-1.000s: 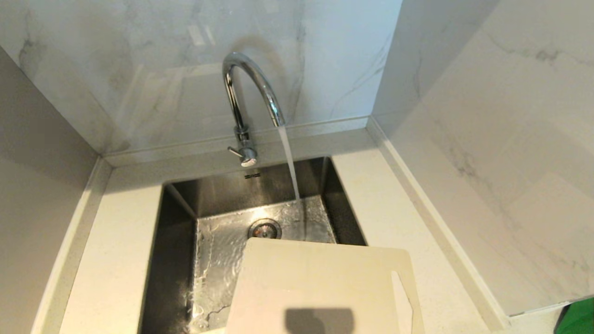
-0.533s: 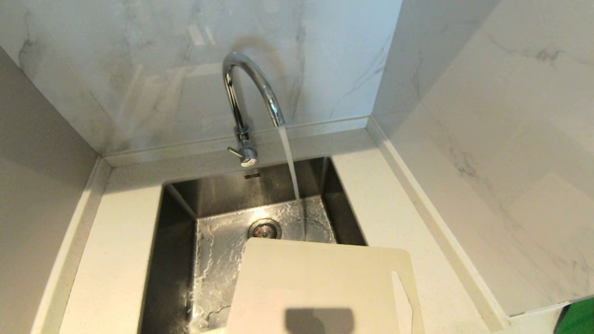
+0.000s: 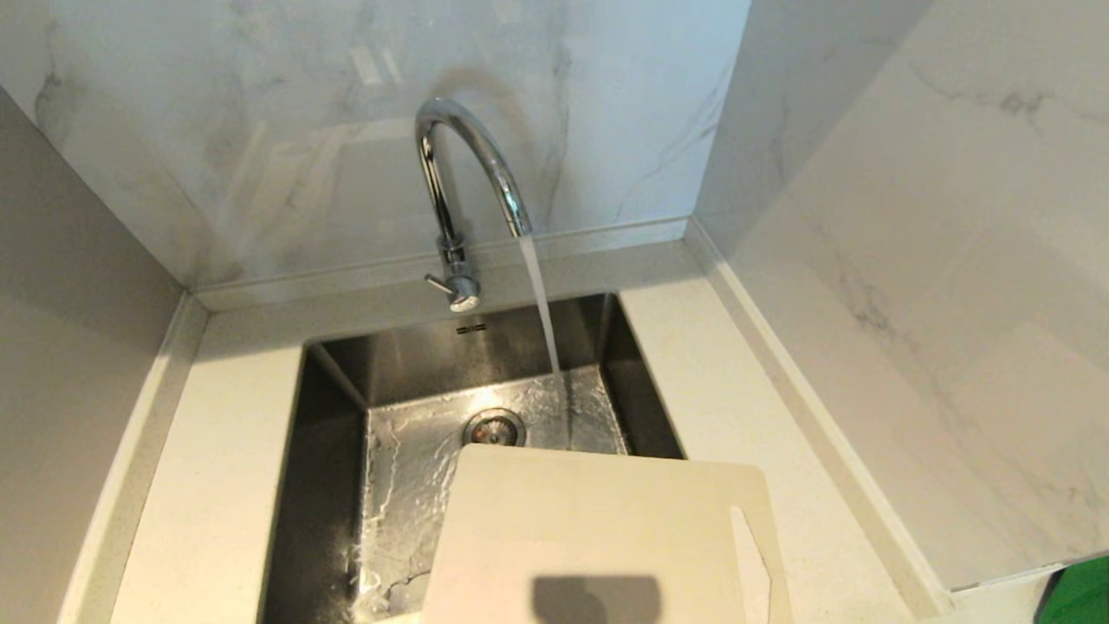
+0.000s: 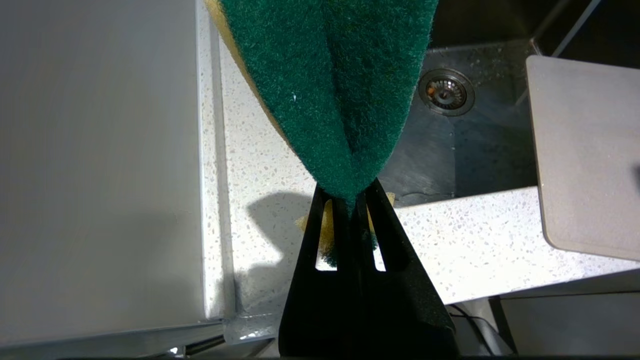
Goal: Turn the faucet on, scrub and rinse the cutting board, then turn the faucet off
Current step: Pick up the cutting board
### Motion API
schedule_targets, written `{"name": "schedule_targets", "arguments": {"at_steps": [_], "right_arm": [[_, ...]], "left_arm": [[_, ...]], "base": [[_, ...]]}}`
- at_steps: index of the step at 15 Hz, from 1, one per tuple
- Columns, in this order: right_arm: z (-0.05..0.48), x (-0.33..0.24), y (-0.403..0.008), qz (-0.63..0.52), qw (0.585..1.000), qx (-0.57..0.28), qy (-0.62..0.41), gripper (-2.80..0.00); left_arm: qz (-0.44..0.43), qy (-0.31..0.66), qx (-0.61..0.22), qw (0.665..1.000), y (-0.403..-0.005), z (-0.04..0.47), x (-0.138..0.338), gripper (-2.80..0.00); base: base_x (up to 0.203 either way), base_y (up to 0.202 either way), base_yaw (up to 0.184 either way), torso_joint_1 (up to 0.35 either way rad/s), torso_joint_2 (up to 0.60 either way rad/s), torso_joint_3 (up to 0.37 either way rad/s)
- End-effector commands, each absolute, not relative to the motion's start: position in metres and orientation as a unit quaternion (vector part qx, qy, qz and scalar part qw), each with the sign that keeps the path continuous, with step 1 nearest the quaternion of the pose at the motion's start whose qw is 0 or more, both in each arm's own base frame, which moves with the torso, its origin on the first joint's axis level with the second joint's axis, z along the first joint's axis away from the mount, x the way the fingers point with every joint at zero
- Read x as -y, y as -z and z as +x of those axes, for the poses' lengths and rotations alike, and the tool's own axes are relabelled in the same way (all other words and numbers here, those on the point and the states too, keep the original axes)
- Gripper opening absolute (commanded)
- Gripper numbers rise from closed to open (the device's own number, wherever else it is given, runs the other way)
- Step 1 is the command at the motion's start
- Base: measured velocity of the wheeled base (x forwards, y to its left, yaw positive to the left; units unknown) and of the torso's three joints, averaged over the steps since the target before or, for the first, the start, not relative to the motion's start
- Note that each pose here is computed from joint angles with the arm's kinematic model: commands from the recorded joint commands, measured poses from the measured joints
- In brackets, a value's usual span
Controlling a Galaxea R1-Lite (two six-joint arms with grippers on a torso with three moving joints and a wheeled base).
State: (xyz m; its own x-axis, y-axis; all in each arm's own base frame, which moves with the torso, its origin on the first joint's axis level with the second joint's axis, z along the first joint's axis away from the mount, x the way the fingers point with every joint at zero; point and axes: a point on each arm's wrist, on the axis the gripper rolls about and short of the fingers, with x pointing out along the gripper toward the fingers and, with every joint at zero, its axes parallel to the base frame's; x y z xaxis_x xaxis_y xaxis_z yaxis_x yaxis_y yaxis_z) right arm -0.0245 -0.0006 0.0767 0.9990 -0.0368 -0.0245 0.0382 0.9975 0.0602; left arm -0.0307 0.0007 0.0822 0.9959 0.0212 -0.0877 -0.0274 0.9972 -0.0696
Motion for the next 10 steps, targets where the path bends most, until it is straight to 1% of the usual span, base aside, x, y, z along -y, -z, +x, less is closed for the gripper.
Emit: {"name": "schedule_targets", "arguments": {"at_steps": [1,3,4,5,7,8,10], "right_arm": [[-0.0245,0.0006,-0.0767,0.030,0.999,-0.012,0.019,-2.80],[-0.0245,0.0006,-0.0767,0.030,0.999,-0.012,0.019,-2.80],[-0.0245,0.0006,-0.0767,0.030,0.999,-0.012,0.019,-2.80],[-0.0245,0.0006,-0.0767,0.030,0.999,-0.012,0.019,-2.80],[-0.0245,0.0006,-0.0767,0.030,0.999,-0.012,0.019,-2.80],[-0.0245,0.0006,-0.0767,0.030,0.999,-0.012,0.019,-2.80],[-0.0245,0.0006,-0.0767,0.030,0.999,-0.012,0.019,-2.80]], "left_arm": [[-0.052,-0.017,-0.045,0.998,-0.0820,-0.0305,-0.0009,-2.80],[-0.090,-0.020,-0.045,0.995,-0.0820,-0.0304,-0.0010,-2.80],[-0.091,-0.022,-0.046,0.995,-0.0817,-0.0303,-0.0011,-2.80],[-0.074,-0.022,-0.045,0.996,-0.0817,-0.0302,-0.0011,-2.80],[0.004,-0.022,-0.043,0.999,-0.0825,-0.0301,-0.0013,-2.80],[0.034,-0.025,-0.028,0.999,-0.0851,-0.0296,-0.0014,-2.80],[0.065,-0.026,-0.007,0.997,-0.0848,-0.0270,-0.0014,-2.80]], "base": [[0.000,0.000,0.000,0.000,0.00,0.000],[0.000,0.000,0.000,0.000,0.00,0.000],[0.000,0.000,0.000,0.000,0.00,0.000],[0.000,0.000,0.000,0.000,0.00,0.000],[0.000,0.000,0.000,0.000,0.00,0.000],[0.000,0.000,0.000,0.000,0.00,0.000],[0.000,0.000,0.000,0.000,0.00,0.000]]}}
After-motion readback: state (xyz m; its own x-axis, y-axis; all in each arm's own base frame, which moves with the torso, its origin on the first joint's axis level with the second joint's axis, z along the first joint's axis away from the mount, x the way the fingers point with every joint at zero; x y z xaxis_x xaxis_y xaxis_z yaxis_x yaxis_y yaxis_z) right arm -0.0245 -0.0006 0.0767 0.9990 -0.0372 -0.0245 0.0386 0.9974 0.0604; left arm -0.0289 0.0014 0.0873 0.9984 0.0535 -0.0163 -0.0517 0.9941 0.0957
